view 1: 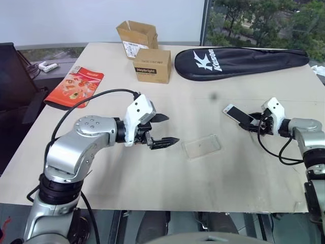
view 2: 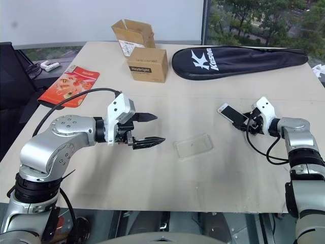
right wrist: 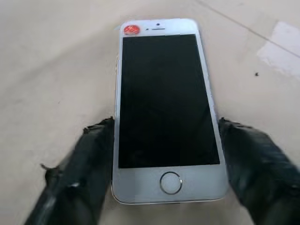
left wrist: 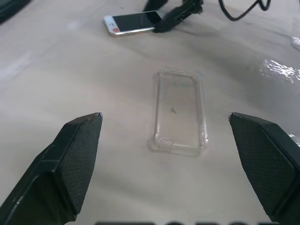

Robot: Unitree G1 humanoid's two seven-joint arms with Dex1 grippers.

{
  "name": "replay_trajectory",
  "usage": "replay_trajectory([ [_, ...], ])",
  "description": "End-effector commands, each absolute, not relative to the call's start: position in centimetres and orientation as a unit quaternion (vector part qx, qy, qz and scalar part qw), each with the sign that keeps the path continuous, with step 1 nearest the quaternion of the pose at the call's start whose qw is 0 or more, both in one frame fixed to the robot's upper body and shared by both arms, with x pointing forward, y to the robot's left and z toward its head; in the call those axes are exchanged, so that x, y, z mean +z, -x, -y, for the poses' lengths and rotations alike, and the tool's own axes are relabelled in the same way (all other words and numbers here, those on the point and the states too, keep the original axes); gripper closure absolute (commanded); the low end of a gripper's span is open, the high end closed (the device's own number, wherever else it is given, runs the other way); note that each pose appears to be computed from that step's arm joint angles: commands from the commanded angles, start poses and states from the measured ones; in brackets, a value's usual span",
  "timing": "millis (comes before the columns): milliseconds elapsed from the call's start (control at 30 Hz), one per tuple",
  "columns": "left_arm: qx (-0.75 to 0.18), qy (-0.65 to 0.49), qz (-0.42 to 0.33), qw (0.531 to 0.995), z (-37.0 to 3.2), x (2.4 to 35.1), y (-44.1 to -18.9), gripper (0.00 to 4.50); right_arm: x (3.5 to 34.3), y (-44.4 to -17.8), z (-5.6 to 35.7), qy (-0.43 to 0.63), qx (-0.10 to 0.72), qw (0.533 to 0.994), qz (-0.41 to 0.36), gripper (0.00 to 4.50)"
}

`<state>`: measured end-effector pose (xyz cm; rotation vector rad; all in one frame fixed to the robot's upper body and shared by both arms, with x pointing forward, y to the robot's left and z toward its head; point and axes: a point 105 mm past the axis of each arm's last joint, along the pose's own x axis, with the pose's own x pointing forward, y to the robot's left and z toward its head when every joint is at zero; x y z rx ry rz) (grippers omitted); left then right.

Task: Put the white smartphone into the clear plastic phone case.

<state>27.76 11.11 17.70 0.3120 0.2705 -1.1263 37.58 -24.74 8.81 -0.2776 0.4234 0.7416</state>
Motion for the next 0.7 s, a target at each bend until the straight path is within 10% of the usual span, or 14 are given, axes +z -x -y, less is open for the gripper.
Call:
replay_trajectory([
  [33,-0.519,-0.160,-0.109,0.832,-11.5,18.5,-27.7,0.00,5.0,-35.8,24.0,0.135,0.388,0.870,-0.271,1.53],
  [333,-0.503,-0.173,-0.109,0.840,-12.0,17.8,-28.6,0.00,10.3,-35.1,19.9,0.144,0.502,0.840,-0.146,1.53],
  [700,-0.553,-0.171,-0.097,0.809,-7.4,16.8,-30.2,0.00,12.7,-29.8,14.2,0.302,0.681,0.660,-0.098,1.53],
])
